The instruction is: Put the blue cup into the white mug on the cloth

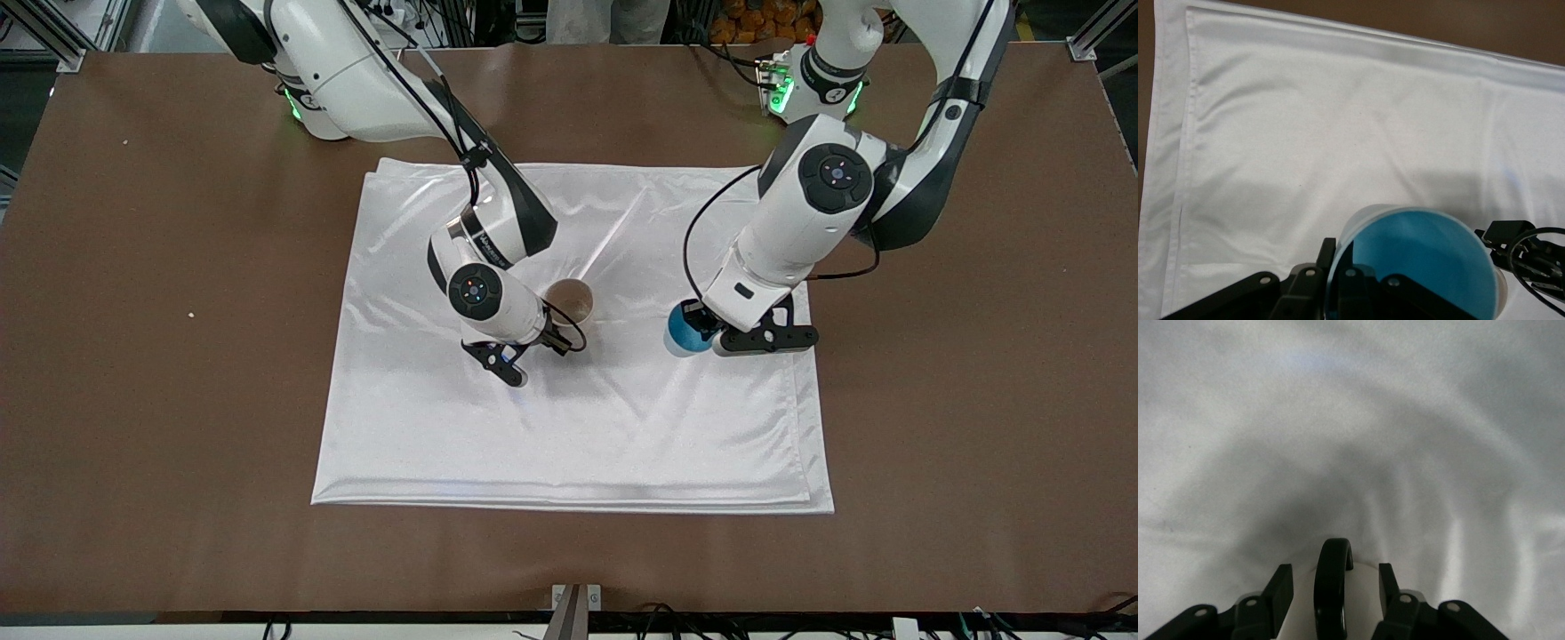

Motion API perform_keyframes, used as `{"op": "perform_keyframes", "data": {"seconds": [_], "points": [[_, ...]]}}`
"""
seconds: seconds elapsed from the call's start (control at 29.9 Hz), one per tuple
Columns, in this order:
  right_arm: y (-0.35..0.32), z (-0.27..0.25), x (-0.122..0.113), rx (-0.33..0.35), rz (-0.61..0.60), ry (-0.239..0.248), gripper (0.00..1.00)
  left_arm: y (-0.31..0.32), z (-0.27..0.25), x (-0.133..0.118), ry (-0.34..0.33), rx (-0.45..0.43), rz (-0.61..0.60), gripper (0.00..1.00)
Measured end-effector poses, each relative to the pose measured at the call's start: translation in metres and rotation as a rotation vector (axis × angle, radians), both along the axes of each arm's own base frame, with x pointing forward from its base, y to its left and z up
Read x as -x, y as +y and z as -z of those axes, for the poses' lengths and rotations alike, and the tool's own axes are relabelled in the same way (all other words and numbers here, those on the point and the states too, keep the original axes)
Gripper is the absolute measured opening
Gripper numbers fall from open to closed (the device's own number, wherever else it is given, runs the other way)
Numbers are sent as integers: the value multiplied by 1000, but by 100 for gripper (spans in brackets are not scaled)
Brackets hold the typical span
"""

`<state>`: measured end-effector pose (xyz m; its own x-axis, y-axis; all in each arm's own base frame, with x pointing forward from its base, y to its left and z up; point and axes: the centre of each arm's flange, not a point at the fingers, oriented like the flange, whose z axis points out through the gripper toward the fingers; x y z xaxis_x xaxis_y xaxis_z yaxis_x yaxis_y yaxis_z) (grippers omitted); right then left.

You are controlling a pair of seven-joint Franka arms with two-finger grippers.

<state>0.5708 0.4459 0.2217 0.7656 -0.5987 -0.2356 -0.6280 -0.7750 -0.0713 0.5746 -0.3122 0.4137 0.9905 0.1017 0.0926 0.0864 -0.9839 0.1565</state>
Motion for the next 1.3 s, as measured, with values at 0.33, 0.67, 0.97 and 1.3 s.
{"op": "perform_keyframes", "data": {"seconds": [0.33, 0.67, 0.97, 1.3], "points": [[-51, -13, -28, 64, -70, 29, 100, -49, 14, 26, 35, 4, -1, 5], [-186, -54, -80, 47, -263, 79, 100, -102, 26, 61, 57, -4, 6, 5], [-266, -65, -101, 64, -395, 65, 100, -145, 53, 80, 42, -58, -17, 5], [-368, -67, -115, 126, -590, 55, 100, -171, 76, 85, 57, -61, -26, 5]]}}
